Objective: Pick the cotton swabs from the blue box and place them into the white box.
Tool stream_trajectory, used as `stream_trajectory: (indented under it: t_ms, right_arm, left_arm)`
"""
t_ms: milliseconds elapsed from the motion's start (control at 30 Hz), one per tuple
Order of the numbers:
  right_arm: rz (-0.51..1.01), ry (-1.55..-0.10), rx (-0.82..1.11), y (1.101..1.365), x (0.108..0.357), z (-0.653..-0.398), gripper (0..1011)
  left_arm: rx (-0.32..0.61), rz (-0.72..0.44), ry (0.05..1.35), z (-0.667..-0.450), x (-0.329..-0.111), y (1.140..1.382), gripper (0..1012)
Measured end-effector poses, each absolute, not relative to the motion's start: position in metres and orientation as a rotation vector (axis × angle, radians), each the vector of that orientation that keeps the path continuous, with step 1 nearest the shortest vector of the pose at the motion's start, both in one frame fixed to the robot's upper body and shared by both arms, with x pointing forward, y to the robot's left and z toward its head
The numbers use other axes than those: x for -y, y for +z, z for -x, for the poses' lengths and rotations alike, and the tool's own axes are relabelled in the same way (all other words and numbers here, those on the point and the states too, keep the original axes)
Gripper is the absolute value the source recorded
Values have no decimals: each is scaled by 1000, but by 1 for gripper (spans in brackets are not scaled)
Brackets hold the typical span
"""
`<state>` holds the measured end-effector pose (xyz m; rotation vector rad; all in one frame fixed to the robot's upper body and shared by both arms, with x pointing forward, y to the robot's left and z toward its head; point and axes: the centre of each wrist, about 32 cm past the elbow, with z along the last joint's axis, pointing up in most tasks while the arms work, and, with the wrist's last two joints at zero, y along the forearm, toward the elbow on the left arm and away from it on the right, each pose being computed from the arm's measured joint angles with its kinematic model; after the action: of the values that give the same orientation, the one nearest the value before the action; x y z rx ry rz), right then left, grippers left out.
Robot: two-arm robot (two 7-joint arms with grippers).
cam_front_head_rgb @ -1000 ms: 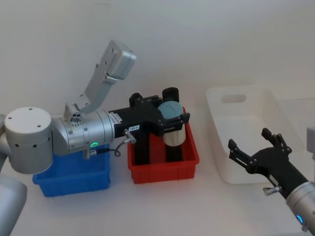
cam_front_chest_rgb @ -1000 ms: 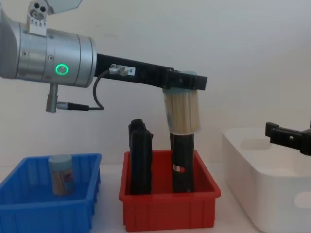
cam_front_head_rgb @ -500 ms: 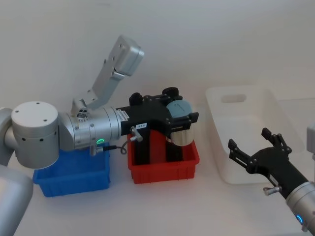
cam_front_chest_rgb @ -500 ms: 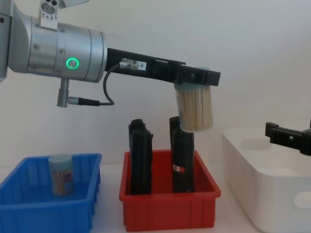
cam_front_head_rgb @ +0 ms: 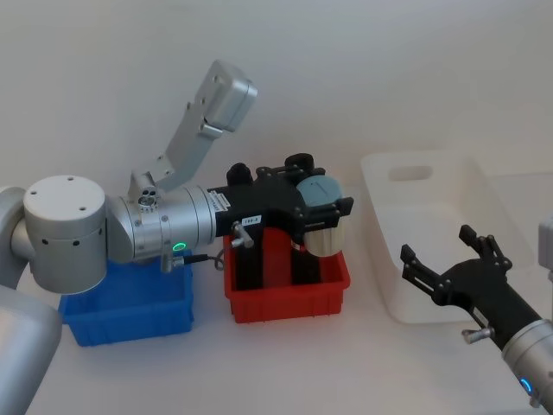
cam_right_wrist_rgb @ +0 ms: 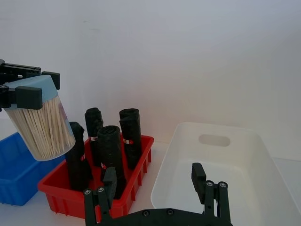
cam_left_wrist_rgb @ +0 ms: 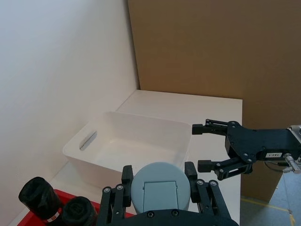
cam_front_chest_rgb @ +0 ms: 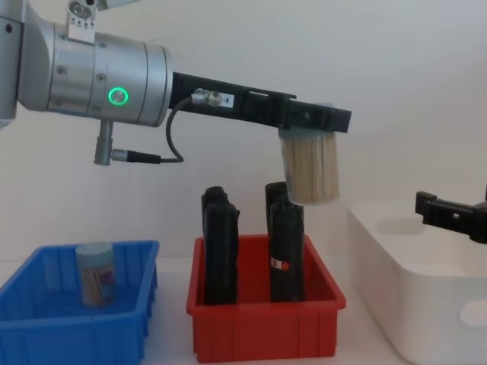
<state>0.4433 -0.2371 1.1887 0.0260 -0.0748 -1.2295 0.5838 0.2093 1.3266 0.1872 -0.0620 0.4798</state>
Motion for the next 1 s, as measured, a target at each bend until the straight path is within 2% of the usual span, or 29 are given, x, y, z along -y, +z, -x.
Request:
stream_trajectory:
  t_ms: [533, 1000]
  right_arm:
    - [-26, -1222, 76, 1189, 237, -444, 1003]
    - [-18, -1108, 74, 1195, 239, -450, 1003]
  left_arm:
    - [61, -187, 475, -584, -208, 1327, 679]
    - [62, -186, 473, -584, -208, 1327, 679]
